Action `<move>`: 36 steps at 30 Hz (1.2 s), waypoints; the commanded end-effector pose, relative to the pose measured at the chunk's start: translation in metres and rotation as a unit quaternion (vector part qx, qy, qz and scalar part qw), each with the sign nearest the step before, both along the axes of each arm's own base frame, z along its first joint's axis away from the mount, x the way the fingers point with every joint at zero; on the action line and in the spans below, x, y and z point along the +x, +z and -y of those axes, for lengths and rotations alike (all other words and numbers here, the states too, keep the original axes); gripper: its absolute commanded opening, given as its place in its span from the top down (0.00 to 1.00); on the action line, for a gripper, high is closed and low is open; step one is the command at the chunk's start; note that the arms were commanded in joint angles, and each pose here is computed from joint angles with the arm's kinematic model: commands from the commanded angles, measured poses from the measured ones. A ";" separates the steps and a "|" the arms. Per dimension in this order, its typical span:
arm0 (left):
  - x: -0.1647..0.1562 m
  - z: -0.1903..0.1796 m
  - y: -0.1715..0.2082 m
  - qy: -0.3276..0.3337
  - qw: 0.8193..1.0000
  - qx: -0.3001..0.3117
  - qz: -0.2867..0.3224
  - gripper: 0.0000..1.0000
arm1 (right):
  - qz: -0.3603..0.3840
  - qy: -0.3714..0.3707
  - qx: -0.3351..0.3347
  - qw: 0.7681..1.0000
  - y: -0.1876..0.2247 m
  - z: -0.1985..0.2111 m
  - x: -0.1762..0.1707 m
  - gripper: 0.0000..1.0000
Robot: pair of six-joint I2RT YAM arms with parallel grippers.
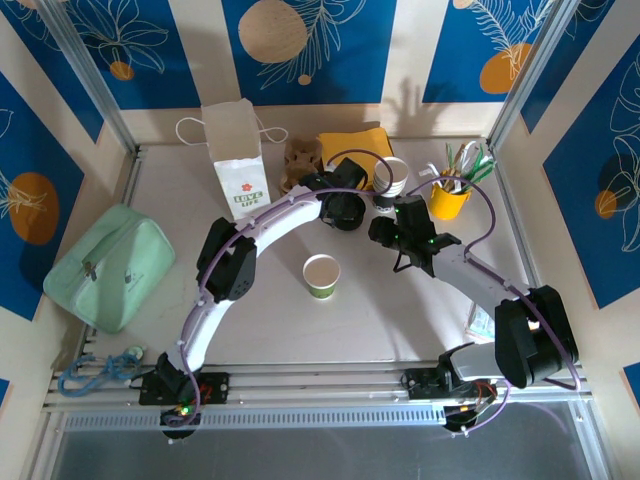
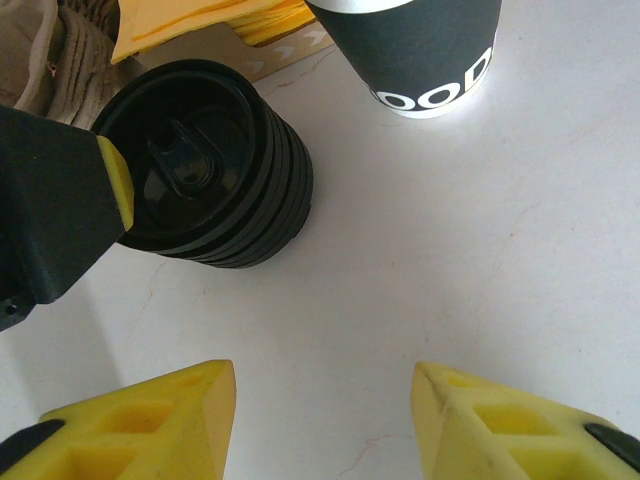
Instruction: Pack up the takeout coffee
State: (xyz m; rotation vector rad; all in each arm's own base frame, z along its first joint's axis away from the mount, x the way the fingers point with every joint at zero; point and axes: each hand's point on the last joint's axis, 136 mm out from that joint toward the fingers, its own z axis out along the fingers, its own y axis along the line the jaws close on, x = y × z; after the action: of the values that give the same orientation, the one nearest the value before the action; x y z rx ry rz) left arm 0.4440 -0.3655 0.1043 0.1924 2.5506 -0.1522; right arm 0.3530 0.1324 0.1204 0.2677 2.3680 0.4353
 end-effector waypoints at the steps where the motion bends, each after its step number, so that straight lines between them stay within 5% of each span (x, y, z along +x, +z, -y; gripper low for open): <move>1: 0.003 0.005 0.002 -0.005 1.000 0.004 0.005 0.73 | 0.001 0.000 0.009 1.000 0.007 -0.002 0.004 0.51; 22: 0.005 0.005 0.035 -0.006 0.999 -0.013 0.029 0.88 | -0.001 -0.003 0.006 1.000 0.009 -0.001 0.004 0.50; 36: -0.021 -0.025 0.108 -0.008 0.998 -0.031 0.059 0.89 | 0.046 0.026 0.028 0.998 0.032 -0.008 -0.005 0.49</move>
State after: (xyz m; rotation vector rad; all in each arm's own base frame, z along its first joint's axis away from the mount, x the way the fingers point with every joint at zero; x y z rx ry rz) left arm 0.4326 -0.3544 0.1680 0.1972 2.4846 -0.2036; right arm 0.3505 0.1344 0.1323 0.2563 2.3469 0.4643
